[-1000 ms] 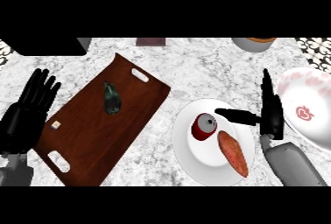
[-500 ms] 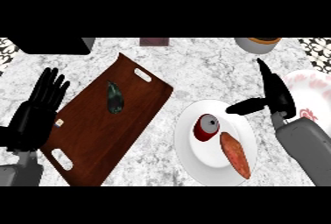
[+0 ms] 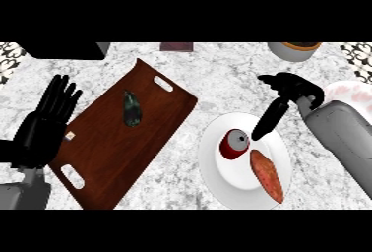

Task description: Pick the can from the plate and place it in the bowl

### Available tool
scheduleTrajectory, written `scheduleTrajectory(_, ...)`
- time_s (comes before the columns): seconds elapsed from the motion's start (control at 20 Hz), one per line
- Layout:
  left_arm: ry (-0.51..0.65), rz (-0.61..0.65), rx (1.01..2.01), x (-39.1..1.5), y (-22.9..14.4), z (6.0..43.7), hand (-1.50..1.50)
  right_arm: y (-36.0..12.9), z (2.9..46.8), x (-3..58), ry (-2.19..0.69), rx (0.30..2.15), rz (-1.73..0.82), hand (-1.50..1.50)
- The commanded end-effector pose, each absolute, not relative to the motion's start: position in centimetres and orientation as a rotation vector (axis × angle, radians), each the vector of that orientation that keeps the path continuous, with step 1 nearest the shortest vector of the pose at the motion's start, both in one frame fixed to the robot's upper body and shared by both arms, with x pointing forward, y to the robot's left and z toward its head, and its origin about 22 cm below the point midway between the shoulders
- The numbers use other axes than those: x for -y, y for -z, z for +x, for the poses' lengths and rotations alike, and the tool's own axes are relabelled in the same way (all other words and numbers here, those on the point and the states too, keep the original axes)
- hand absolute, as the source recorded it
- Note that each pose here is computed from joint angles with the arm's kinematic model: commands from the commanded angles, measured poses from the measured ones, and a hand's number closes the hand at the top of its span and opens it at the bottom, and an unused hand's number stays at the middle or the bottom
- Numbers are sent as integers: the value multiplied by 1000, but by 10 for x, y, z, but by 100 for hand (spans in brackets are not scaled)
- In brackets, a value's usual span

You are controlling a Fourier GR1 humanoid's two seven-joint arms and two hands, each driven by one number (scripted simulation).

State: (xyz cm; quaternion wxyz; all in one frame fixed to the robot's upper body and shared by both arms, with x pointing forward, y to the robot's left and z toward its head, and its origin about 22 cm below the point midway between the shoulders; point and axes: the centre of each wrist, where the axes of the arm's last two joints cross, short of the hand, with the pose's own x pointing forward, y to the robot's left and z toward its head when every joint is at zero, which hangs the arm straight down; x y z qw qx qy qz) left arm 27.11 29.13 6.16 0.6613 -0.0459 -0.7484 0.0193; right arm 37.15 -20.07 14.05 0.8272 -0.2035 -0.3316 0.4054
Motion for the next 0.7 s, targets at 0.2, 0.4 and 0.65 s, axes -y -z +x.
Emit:
scheduleTrajectory(0.2, -80, -94, 1696, -285, -47, 276, 0, -182, 385, 159, -938, 534, -423, -150)
scheduleTrajectory(0.4, -74, -85, 1694, -288, -58, 263, 0, -167, 377, 161, -896, 531, -369, -150)
scheduleTrajectory(0.65, -59, -90, 1706, -284, -61, 278, 0, -145, 358, 155, -886, 543, -361, -150)
